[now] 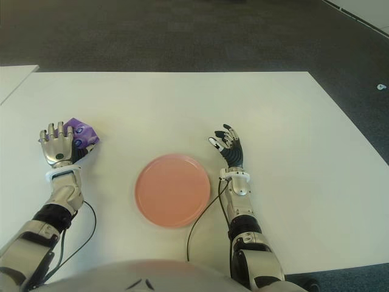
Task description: Put the tissue paper into the plate.
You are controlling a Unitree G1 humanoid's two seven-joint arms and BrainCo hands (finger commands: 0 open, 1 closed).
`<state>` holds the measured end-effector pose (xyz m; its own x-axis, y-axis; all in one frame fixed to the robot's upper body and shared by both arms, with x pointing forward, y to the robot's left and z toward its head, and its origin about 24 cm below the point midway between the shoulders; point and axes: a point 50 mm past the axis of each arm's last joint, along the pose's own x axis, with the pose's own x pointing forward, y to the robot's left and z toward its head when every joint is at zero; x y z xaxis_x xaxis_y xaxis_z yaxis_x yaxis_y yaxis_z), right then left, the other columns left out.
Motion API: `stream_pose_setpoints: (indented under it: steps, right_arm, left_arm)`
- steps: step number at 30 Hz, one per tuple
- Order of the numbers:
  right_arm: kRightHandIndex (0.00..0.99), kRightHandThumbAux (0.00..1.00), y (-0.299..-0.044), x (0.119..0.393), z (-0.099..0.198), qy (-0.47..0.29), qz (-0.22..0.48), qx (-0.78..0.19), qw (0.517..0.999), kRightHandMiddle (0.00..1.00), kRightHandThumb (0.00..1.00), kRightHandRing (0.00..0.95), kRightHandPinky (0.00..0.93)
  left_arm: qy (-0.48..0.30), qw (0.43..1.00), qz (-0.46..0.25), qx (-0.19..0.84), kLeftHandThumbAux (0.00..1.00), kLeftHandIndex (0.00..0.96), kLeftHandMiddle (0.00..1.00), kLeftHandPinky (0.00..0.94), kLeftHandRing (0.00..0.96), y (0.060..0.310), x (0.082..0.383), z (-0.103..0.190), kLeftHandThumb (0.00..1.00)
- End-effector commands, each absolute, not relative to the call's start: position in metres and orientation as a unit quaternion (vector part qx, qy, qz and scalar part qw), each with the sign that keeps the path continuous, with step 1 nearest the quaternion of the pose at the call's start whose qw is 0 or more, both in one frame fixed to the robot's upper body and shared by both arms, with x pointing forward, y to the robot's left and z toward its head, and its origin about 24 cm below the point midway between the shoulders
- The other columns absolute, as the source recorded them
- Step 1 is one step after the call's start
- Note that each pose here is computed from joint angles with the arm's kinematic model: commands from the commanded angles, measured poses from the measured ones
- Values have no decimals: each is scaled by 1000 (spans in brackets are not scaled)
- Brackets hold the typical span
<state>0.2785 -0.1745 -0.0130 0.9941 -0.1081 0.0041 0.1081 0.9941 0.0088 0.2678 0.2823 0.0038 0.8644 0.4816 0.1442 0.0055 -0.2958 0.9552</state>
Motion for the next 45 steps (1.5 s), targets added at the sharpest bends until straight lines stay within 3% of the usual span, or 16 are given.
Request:
stream_pose_setpoints:
  steps: [1, 25, 32, 37, 41, 42, 45]
  right_arm:
    - [158, 681, -178, 259, -39, 66, -68, 8, 995, 365, 669, 293, 148]
    - [152, 706, -182, 259, -37, 63, -75, 24, 995, 370, 706, 284, 108]
    - [155, 698, -183, 260, -38, 67, -74, 27, 995, 368, 728, 284, 93]
    - [161, 682, -184, 259, -37, 66, -77, 29, 994, 368, 730, 283, 93]
    - [164, 676, -184, 259, -37, 65, -79, 32, 994, 367, 738, 285, 100]
    - [168, 662, -184, 259, -37, 64, -79, 32, 994, 404, 813, 289, 105]
    - [173, 646, -184, 259, -36, 63, -80, 34, 994, 448, 902, 295, 109]
  left_arm:
    - [190, 569, 173, 781, 310, 204, 92, 9, 26, 285, 258, -16, 380]
    - [155, 565, 177, 791, 318, 260, 177, 123, 118, 286, 260, -28, 407]
    - [167, 571, 169, 786, 325, 265, 218, 214, 174, 284, 261, -30, 396]
    - [167, 574, 171, 783, 332, 281, 317, 356, 297, 281, 262, -30, 446]
    - [165, 575, 177, 781, 326, 309, 461, 524, 469, 280, 264, -30, 532]
    - [164, 575, 179, 781, 326, 321, 494, 553, 503, 280, 264, -30, 566]
    - [160, 570, 183, 785, 331, 339, 544, 591, 548, 278, 265, -30, 620]
